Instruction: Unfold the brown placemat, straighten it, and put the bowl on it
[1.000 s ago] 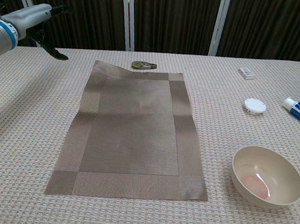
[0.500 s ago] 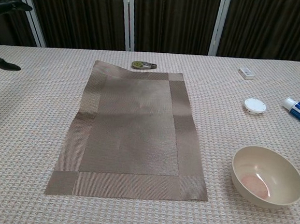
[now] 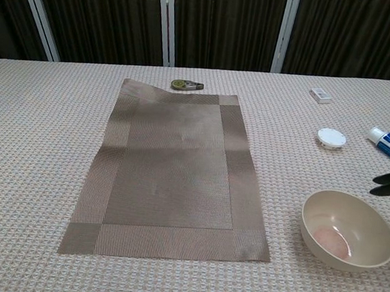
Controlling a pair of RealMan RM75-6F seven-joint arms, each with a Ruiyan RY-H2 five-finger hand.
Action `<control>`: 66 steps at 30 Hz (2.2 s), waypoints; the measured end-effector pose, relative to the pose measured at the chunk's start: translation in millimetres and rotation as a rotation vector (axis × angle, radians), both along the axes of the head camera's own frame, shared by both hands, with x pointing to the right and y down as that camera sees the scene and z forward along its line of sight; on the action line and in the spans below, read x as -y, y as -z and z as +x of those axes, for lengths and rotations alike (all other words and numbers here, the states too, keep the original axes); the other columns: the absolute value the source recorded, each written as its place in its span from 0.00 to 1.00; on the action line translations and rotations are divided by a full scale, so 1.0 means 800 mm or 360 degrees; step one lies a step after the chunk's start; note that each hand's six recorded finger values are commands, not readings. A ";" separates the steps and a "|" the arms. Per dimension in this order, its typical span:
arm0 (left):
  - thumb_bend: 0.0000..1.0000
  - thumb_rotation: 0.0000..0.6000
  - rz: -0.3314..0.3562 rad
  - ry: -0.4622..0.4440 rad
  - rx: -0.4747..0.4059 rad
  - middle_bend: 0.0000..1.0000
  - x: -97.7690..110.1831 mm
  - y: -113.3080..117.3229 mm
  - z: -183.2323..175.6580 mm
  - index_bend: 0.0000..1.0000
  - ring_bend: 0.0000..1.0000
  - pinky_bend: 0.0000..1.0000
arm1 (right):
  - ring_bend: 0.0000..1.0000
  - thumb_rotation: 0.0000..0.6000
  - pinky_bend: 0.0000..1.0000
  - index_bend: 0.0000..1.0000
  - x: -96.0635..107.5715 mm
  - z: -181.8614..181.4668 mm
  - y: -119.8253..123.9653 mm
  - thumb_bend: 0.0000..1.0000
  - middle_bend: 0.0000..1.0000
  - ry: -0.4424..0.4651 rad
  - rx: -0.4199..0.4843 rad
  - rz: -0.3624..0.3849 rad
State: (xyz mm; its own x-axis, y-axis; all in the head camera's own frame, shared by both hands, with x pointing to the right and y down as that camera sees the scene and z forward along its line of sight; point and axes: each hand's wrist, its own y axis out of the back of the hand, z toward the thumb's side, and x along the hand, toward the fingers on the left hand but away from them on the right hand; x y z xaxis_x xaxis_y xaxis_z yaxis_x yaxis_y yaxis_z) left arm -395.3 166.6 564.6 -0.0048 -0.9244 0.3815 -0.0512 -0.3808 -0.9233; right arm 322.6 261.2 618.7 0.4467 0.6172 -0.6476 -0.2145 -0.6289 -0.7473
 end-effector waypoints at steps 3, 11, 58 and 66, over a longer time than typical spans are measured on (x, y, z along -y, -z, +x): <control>0.00 1.00 0.0009 0.0005 -0.0008 0.00 0.001 0.002 -0.004 0.00 0.00 0.00 | 0.00 1.00 0.00 0.11 -0.002 -0.011 -0.014 0.00 0.00 0.0065 -0.0013 -0.0019; 0.00 1.00 -0.0016 0.0031 -0.0035 0.00 0.006 -0.001 -0.012 0.00 0.00 0.00 | 0.00 1.00 0.00 0.33 0.002 -0.037 -0.047 0.16 0.00 0.0134 -0.0029 -0.0022; 0.00 1.00 -0.0087 0.0065 -0.0039 0.00 0.013 -0.030 -0.021 0.00 0.00 0.00 | 0.00 1.00 0.00 0.77 0.329 0.029 -0.081 0.36 0.10 -0.0594 -0.0288 0.0538; 0.00 1.00 -0.0079 0.0083 -0.0028 0.00 0.012 -0.029 -0.024 0.00 0.00 0.00 | 0.00 1.00 0.00 0.77 0.346 0.020 -0.130 0.35 0.11 -0.0639 -0.0472 0.0472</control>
